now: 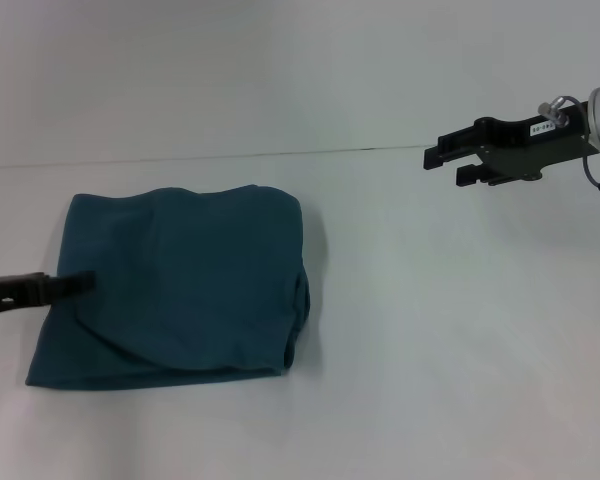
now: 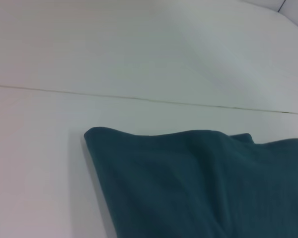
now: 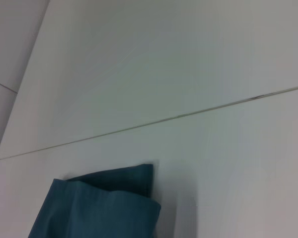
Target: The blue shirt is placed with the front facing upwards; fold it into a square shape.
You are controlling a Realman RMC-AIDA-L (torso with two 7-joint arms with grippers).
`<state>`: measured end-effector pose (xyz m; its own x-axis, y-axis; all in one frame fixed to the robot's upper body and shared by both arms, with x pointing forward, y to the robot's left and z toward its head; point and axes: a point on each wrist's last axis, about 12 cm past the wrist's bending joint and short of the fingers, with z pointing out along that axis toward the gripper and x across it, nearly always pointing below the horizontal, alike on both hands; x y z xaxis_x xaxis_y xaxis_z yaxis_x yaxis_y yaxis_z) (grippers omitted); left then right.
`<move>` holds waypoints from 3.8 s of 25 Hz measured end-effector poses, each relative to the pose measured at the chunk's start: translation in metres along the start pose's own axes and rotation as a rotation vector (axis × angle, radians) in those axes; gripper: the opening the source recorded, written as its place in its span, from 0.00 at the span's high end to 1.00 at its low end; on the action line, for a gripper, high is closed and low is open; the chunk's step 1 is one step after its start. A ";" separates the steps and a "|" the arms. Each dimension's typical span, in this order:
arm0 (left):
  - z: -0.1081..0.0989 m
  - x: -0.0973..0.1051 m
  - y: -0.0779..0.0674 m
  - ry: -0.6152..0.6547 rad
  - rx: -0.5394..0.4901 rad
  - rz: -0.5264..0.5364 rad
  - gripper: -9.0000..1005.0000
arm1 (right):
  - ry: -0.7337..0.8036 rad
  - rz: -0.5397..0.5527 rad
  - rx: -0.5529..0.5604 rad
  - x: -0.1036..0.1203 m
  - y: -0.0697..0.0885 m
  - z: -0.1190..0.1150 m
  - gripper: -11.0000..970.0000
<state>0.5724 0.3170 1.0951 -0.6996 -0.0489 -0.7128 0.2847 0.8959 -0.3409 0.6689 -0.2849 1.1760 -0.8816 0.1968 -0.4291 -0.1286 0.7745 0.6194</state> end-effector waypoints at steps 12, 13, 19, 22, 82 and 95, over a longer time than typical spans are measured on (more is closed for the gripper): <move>-0.025 -0.011 0.009 -0.144 0.070 -0.179 0.09 | 0.000 -0.036 -0.003 -0.002 0.003 -0.002 0.33; -0.027 -0.011 0.010 -0.161 0.085 -0.202 0.09 | 0.010 -0.055 -0.009 -0.002 0.005 -0.002 0.33; -0.039 -0.012 0.006 -0.269 0.269 -0.337 0.10 | 0.105 -0.219 -0.021 -0.004 0.031 0.008 0.33; -0.039 -0.012 0.002 -0.273 0.335 -0.357 0.10 | 0.173 -0.294 -0.009 -0.003 0.049 0.018 0.33; 0.010 -0.035 -0.032 -0.143 0.433 -0.245 0.10 | -0.069 0.085 -0.153 0.038 -0.016 0.004 0.33; 0.003 -0.034 -0.021 -0.101 0.399 -0.287 0.10 | 0.176 -0.049 -0.371 0.069 0.023 0.020 0.33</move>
<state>0.5924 0.2981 1.1247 -0.7253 -0.3285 -0.6050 0.3327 0.6022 -0.7258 0.6147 -0.2415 1.1471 -0.9304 0.0345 -0.3650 -0.2990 0.5046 0.8099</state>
